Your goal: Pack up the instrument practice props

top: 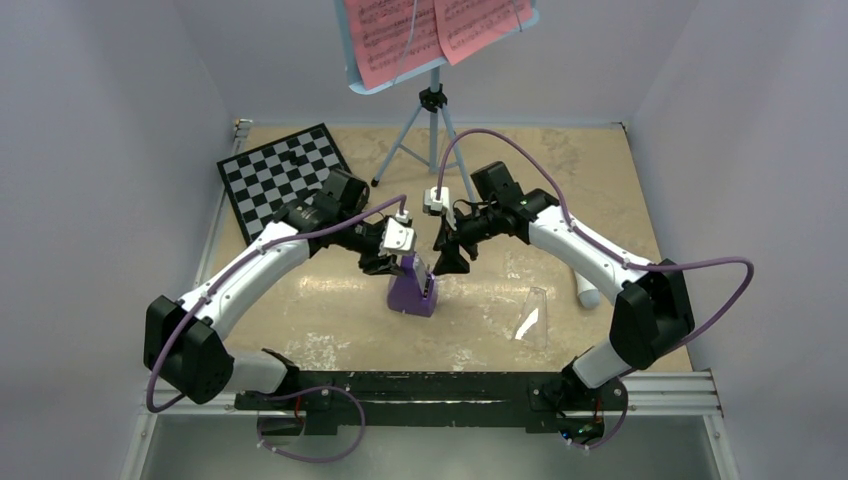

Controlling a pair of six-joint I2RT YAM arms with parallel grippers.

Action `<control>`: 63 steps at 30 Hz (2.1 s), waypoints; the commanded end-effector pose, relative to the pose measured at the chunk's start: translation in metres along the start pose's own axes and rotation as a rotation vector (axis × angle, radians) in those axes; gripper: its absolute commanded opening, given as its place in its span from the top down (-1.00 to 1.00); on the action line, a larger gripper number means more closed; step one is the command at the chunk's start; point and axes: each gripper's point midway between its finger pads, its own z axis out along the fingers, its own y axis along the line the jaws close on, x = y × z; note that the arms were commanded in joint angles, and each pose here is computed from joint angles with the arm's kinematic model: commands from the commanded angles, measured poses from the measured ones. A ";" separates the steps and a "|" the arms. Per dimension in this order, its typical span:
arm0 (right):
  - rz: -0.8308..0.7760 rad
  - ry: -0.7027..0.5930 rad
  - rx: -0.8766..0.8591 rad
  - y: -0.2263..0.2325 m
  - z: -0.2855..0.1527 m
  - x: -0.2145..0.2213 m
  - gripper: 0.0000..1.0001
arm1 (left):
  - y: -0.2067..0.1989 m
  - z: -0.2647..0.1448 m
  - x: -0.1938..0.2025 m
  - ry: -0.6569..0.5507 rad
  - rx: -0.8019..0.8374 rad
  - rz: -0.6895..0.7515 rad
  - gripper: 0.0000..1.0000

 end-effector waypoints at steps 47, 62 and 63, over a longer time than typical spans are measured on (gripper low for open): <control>0.101 -0.051 0.019 -0.003 0.016 -0.010 0.43 | 0.018 0.000 0.011 0.021 -0.119 -0.042 1.00; 0.094 -0.023 0.047 -0.004 0.013 -0.003 0.50 | 0.022 -0.001 0.009 0.020 -0.127 -0.025 1.00; 0.094 -0.022 0.048 -0.005 0.013 -0.003 0.55 | 0.022 -0.001 0.009 0.020 -0.128 -0.025 1.00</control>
